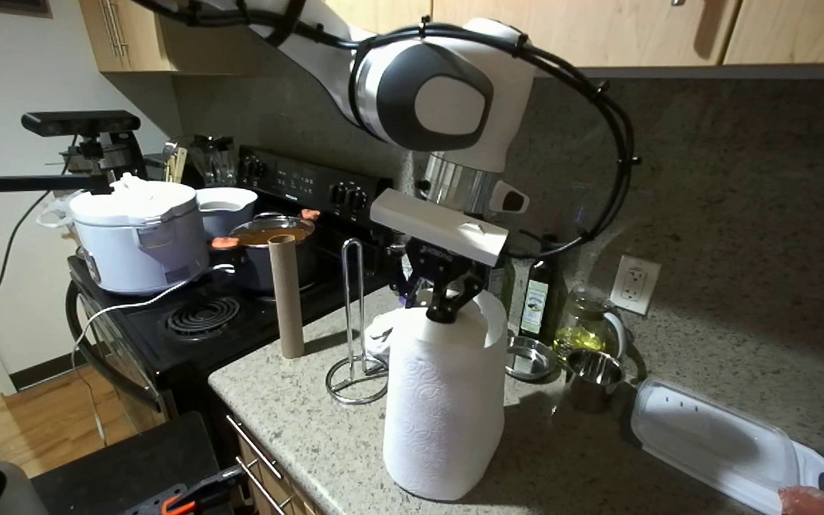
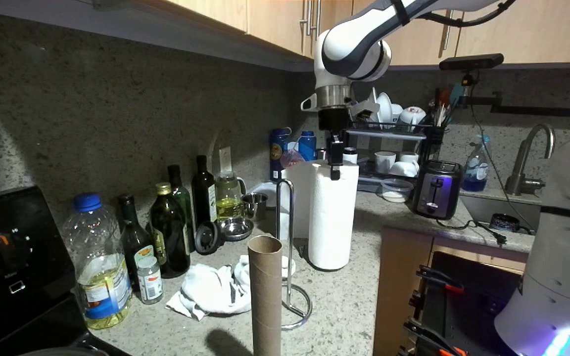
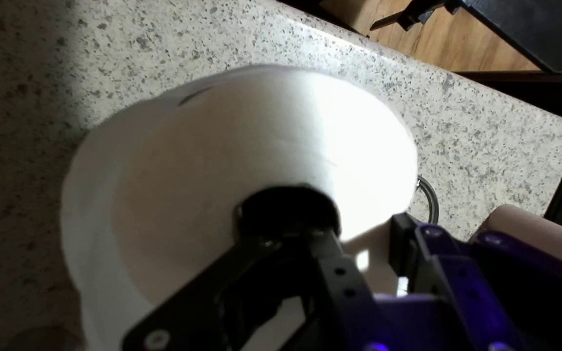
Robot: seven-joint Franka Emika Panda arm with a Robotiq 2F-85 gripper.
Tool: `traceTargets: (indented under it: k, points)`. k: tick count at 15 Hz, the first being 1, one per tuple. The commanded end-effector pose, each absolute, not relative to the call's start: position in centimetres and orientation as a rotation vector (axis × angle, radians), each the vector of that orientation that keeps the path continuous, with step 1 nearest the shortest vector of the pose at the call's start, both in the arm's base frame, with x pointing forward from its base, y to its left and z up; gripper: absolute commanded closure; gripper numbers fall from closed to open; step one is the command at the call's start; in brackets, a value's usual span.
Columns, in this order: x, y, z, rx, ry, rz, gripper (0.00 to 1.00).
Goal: Put the paper towel on the paper towel stand
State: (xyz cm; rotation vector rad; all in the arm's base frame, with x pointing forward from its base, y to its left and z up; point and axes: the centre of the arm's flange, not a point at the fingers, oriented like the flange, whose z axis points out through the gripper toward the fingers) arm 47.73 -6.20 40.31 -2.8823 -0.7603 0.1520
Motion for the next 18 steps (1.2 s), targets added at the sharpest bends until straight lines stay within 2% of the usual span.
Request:
traceTargets:
  k: [1, 18]
  points:
    - [47.1, -5.9, 44.0, -2.927, -0.764, 0.062, 0.93]
    - [43.5, 0.4, 59.9, -2.928, -1.093, -0.346, 0.93]
